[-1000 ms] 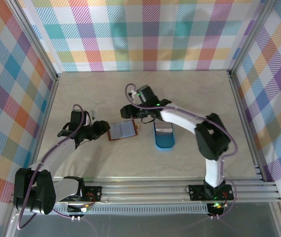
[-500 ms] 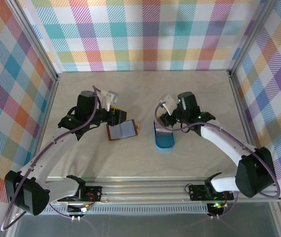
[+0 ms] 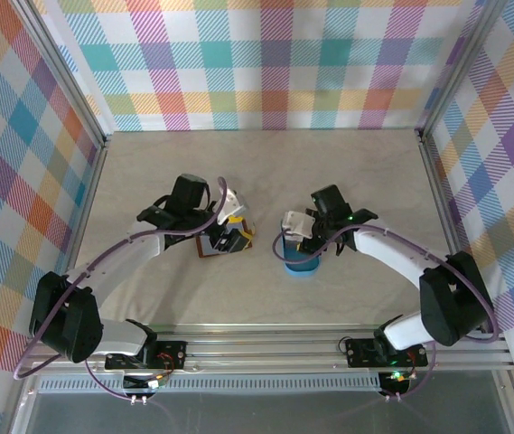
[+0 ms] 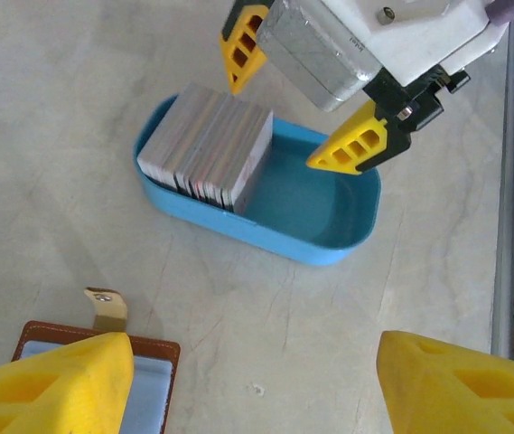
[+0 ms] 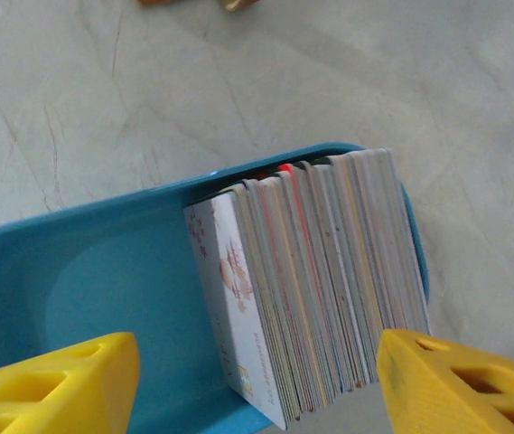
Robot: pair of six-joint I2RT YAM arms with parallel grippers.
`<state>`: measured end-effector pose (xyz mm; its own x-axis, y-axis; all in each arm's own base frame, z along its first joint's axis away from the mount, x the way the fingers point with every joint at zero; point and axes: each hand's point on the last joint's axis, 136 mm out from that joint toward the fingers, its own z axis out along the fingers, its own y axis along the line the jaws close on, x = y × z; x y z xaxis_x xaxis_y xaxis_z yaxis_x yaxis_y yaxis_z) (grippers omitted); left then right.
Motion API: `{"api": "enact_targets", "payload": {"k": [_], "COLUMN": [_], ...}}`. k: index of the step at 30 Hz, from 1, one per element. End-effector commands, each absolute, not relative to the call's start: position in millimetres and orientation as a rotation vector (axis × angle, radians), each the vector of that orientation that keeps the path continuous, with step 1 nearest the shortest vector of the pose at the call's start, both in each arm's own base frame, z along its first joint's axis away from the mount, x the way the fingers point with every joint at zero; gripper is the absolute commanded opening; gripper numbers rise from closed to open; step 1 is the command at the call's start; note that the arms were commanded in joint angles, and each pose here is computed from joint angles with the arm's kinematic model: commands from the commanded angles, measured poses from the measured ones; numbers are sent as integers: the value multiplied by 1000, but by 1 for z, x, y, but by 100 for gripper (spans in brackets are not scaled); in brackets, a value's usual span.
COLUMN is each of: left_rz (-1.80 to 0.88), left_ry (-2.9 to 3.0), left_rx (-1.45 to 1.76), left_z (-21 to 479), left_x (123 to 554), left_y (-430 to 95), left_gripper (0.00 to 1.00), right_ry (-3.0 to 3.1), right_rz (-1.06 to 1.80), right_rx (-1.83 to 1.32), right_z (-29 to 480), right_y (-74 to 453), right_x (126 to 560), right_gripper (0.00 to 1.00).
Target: Put the credit cards into the card holder
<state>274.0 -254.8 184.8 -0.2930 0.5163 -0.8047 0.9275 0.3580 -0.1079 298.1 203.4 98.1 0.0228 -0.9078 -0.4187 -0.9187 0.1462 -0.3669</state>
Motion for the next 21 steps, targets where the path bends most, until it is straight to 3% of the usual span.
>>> {"api": "enact_targets", "payload": {"k": [1,10,21], "left_rz": [-787,-766,-759], "left_ry": [1802,1849,1893], "left_rx": [1326,1317,1316], "left_z": [186,167,156], "left_x": [268,272,274], "left_y": [-264,-261,-260], "left_gripper": [73,73,75], "right_ry": [1712,1609,1558], "right_rz": [-58,-151,-111], "right_rx": [-1846,-1862,-1966], "right_z": [96,90,74], "right_y": [208,217,220], "right_x": [308,328,319], "right_gripper": [72,75,76]}}
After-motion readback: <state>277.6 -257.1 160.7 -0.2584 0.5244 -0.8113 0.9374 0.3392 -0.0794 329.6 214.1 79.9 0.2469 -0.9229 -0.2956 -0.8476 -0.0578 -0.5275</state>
